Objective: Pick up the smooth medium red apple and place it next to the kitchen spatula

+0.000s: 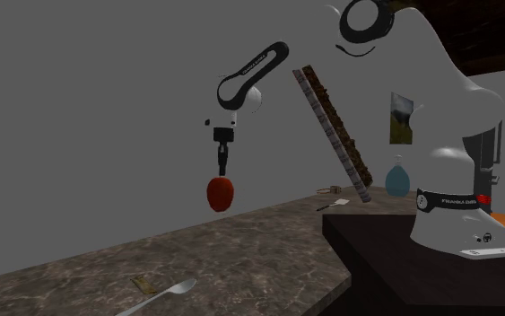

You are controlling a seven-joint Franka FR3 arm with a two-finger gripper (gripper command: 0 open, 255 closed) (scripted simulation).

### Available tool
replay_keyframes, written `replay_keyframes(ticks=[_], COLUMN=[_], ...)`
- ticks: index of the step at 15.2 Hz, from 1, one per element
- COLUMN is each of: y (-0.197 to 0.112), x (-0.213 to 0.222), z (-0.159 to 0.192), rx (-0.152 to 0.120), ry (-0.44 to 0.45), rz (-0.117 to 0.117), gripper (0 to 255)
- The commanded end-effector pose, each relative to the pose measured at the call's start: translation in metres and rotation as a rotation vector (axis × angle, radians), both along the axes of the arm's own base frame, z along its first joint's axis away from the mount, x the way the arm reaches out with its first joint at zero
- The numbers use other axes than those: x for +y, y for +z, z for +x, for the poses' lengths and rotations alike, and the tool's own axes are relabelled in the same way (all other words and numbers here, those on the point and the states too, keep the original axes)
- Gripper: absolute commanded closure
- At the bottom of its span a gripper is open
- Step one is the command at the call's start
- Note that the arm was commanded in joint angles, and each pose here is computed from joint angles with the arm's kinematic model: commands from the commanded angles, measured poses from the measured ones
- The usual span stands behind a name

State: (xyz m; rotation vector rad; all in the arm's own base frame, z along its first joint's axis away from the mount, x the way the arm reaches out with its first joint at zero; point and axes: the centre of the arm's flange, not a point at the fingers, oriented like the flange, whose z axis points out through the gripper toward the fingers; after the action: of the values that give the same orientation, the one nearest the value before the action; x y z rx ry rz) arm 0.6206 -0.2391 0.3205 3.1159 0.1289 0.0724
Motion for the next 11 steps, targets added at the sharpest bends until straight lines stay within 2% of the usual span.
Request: replay_keyframes(ticks=[1,11], y=[0.010,0.063], x=[0.000,0.000], z=[-0.001,-0.001], rx=[0.000,0.000], ry=[0.000,0.000], rz=[0.000,0.000], gripper=[255,255])
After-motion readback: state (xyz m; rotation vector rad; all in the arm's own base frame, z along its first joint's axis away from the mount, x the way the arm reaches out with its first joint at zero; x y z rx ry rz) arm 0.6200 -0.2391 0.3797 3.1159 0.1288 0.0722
